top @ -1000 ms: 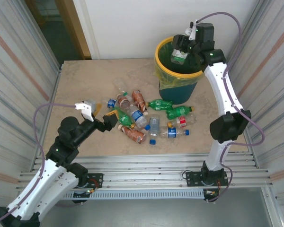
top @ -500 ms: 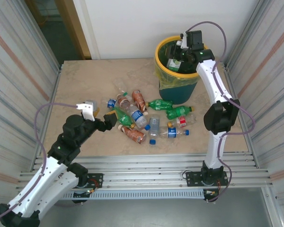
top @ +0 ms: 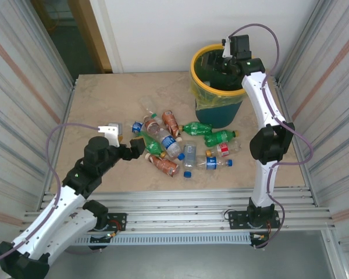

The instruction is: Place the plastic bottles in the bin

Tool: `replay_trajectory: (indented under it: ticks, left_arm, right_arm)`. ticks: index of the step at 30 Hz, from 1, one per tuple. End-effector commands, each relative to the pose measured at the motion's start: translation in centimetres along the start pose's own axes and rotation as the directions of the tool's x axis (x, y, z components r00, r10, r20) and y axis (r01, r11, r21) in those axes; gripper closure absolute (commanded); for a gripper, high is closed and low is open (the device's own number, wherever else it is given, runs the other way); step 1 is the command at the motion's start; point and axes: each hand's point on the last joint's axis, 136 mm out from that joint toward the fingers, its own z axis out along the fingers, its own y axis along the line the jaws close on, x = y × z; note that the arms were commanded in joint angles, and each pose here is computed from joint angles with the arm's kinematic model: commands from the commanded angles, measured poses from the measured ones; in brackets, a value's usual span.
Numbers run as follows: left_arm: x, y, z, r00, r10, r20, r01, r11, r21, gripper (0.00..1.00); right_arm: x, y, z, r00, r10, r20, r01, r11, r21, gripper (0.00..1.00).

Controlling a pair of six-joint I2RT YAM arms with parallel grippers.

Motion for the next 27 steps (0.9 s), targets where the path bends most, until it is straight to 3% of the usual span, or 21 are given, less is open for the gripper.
replay_trajectory:
  ticks: [1,11,21,27]
  left_arm:
    - [-0.8,0.0,-0.3,1.000,-0.014,0.012,0.015,1.000,-0.020,0.01]
    - [-0.3,1.7,0.4,0.999,-0.054,-0.001,0.053,0.992,-0.118,0.01]
    - [0.5,3.5,0.3,0.994,-0.110,-0.018,0.104,0.971,-0.215,0.01]
    - [0.9,5.0,1.3,0.984,-0.177,-0.024,0.168,0.961,-0.221,0.01]
  right_arm:
    - [-1.3,-0.1,-1.7,1.000,-0.006,0.030,0.006,1.000,0.012,0.13]
    - [-3.4,0.1,-7.0,0.995,-0.021,0.099,0.013,0.997,0.081,0.08]
    - [-3.1,-0.9,-10.8,0.995,-0.028,0.101,0.008,0.981,0.194,0.05]
    - [-2.1,-0.6,-14.4,0.988,-0.115,0.100,0.080,0.951,0.299,0.02]
